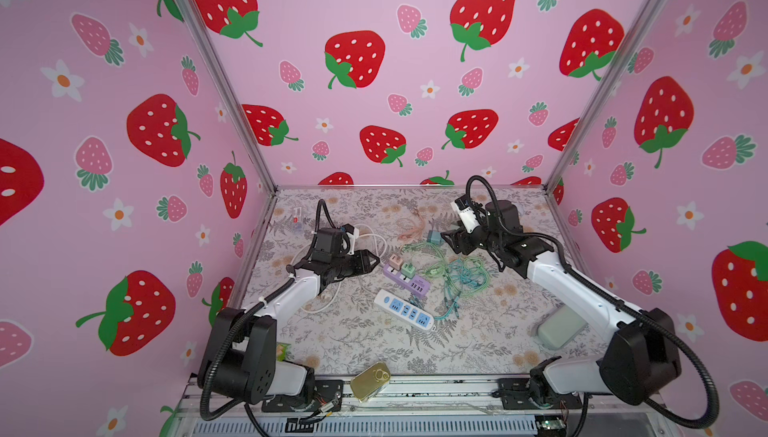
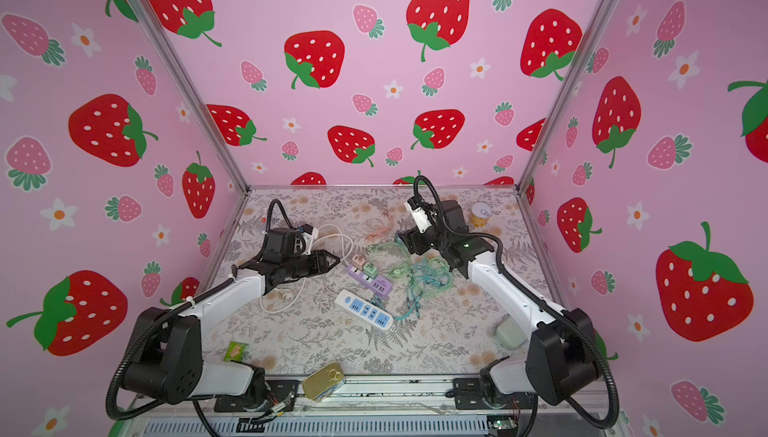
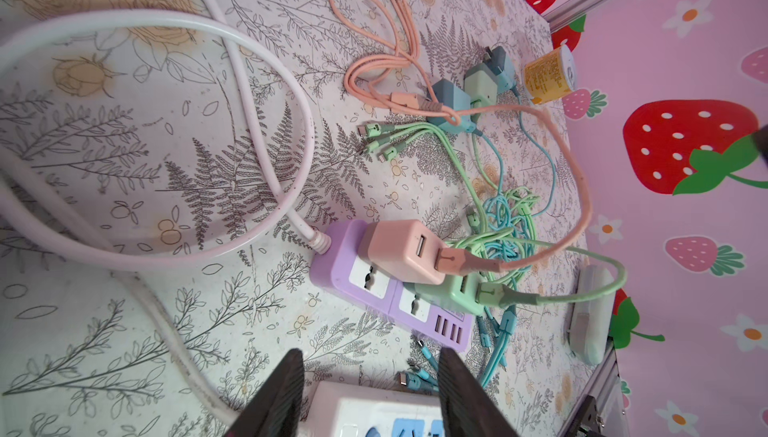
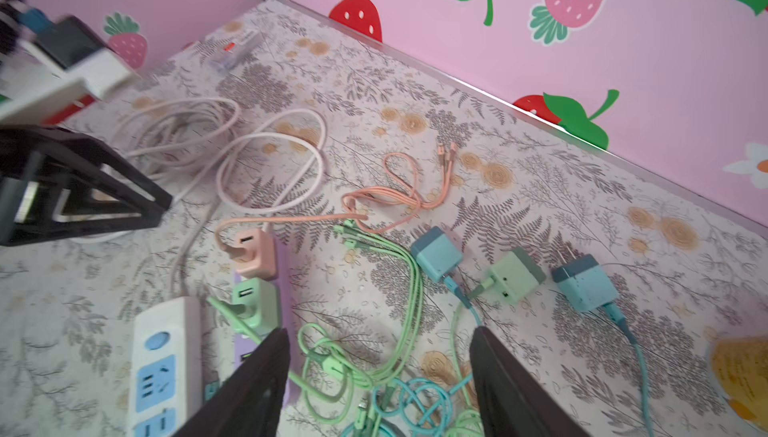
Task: Insert the plug
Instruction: 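Move the right gripper over the teal charger cube farther from the robot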
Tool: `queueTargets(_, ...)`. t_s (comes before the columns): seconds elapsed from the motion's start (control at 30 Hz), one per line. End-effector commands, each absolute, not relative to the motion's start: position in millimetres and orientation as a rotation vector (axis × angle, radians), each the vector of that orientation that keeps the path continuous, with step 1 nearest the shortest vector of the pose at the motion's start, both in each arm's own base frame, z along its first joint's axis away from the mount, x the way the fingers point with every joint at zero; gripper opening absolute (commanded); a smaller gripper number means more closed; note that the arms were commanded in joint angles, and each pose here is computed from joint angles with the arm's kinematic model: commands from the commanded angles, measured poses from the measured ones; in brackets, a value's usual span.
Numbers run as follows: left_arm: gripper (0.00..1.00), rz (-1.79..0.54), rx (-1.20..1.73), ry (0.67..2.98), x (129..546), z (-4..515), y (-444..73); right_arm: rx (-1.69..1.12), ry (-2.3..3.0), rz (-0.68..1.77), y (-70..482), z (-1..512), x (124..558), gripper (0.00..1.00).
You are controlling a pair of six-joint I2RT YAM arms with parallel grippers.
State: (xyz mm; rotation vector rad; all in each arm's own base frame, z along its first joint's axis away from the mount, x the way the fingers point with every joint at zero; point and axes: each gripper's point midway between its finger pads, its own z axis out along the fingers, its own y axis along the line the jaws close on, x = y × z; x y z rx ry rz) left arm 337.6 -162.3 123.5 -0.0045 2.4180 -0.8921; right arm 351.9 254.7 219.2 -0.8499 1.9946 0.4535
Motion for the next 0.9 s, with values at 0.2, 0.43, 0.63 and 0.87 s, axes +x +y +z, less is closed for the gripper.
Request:
queueTargets(0.2, 0.61, -0.866, -0.017, 2.390, 320, 144, -153, -0.992, 2.040, 0.246, 249, 180, 400, 0.75)
queueTargets(0.43, 0.65, -0.886, -0.018, 2.344, 306, 165, -150, -1.175, 2.069, 0.166, 246, 144, 421, 0.77)
queueTargets(0.63, 0.70, -0.863, -0.016, 2.333, 297, 174, -146, -1.297, 2.074, 0.210, 257, 114, 435, 0.82)
queueTargets(0.87, 0.71, -0.878, 0.001, 2.311, 287, 187, -145, -1.383, 2.102, 0.266, 266, 82, 453, 0.82)
